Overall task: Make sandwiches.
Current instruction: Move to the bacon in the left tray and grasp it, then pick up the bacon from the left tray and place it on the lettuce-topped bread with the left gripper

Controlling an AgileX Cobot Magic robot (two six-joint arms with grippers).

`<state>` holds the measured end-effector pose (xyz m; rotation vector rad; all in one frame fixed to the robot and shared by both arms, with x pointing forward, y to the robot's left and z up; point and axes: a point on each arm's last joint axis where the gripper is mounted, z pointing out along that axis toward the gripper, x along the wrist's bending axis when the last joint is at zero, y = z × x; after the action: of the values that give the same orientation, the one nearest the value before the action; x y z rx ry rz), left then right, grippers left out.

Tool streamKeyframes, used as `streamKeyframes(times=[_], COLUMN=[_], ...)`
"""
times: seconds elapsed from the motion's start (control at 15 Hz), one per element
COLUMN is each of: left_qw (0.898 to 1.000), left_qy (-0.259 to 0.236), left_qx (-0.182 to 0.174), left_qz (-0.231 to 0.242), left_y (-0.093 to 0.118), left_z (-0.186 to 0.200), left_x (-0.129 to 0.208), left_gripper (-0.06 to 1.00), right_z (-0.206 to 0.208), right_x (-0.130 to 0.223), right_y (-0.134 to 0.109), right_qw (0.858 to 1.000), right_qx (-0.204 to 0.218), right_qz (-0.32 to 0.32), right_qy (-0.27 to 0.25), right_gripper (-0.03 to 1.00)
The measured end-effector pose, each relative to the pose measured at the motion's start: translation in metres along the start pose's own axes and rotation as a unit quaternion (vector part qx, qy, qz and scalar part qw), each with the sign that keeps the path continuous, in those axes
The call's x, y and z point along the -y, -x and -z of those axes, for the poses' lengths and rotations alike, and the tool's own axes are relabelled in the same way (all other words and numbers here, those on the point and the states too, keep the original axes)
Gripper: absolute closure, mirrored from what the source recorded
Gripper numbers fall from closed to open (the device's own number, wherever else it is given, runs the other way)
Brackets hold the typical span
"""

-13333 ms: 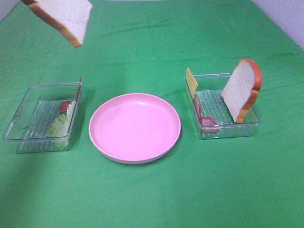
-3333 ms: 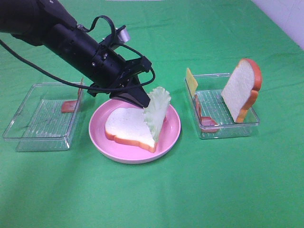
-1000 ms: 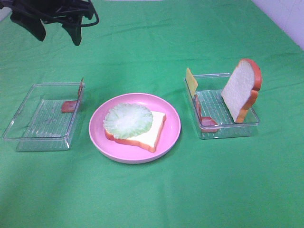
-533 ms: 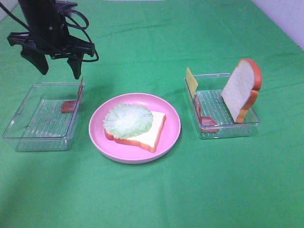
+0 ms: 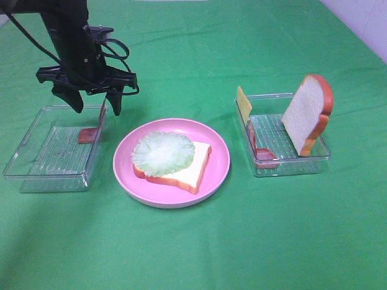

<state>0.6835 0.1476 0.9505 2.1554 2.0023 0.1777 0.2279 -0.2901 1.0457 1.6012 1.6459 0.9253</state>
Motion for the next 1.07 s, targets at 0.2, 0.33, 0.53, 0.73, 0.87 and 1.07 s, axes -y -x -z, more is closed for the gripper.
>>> streamKeyframes(times=[0.2,0.33,0.53,0.73,0.87,1.07], left_qw=[1.000,1.000,1.000,1.000,1.000,1.000], left_qy=[0.003,0.001,0.001,0.006,0.005,0.025], left_qx=[0.001,0.000,0.000,0.001,0.000,0.006], left_qz=[0.000,0.000,0.000,-0.003,-0.009,-0.015], left_y=[0.000,0.000,0.000,0.000,0.000,0.001], left_z=[-0.002,-0.004,-0.005,-0.005,-0.005,0.019], left_x=[-0.001,0.000,-0.001,-0.001,-0.001,-0.003], left_gripper=[0.36,0.56,0.75,0.92,0.94,0.94], right_z=[0.000,0.000,0.000,0.000,0.000,0.000], right_x=[0.000,0.000,0.000,0.000,0.000,0.000], right_y=[0.000,0.000,0.000,0.000,0.000,0.000], right_qw=[1.000,1.000,1.000,1.000,1.000,1.000], right_qx=[0.000,0.000,0.000,0.000,0.000,0.000], right_qz=[0.000,0.000,0.000,0.000,0.000,0.000], right_qy=[0.000,0.000,0.000,0.000,0.000,0.000], right_gripper=[0.25,0.25,0.25,0.25,0.25,0.25])
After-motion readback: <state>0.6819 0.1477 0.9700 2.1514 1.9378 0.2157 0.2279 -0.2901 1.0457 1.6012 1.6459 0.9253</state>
